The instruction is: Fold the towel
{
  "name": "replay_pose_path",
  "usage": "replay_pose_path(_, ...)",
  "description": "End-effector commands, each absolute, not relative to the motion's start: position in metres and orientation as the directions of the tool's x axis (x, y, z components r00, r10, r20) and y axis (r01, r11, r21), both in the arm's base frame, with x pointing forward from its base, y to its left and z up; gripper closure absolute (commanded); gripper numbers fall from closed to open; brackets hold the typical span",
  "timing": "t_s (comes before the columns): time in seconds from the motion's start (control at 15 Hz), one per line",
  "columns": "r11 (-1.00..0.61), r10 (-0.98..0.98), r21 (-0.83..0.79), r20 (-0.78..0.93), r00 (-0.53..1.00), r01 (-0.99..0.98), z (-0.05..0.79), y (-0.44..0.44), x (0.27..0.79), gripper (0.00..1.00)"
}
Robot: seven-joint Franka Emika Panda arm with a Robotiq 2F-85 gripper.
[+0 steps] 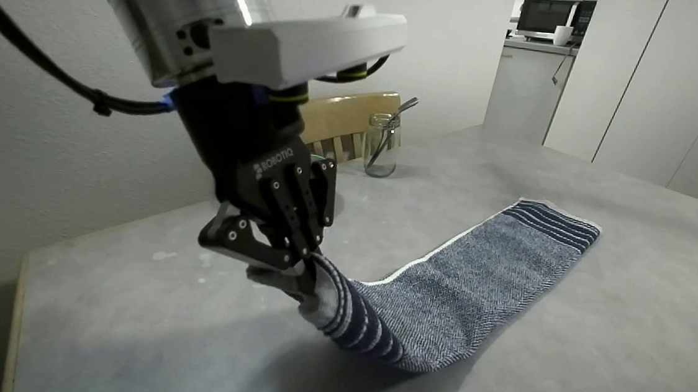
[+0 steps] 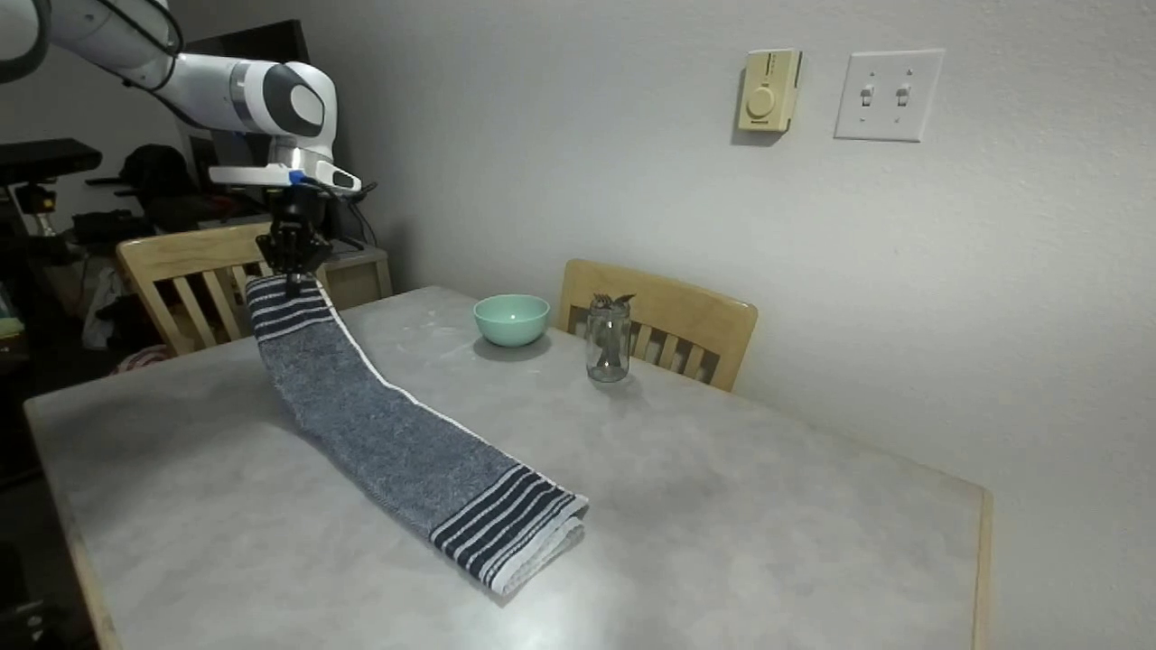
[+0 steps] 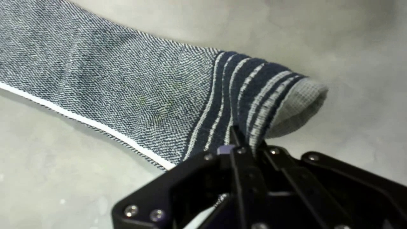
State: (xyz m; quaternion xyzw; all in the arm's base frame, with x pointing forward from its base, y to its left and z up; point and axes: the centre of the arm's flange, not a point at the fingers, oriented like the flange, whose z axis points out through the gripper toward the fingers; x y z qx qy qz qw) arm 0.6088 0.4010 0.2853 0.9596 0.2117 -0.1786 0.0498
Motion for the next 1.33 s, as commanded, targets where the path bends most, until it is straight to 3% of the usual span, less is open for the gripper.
replay_pose_path(0.0, -0.895, 0.389, 0.068, -0.365, 0.846, 0.440, 0.309, 0.367, 0.587, 0.99)
replay_pose_path(1.2, -0.843, 0.366, 0.239, -0.405, 0.838, 0.483, 0.356, 0.289, 0.567, 0.99)
replay_pose_path(1.27, -0.859, 0.348, 0.233, -0.390, 0.853, 0.457, 0.349, 0.306, 0.585, 0.94)
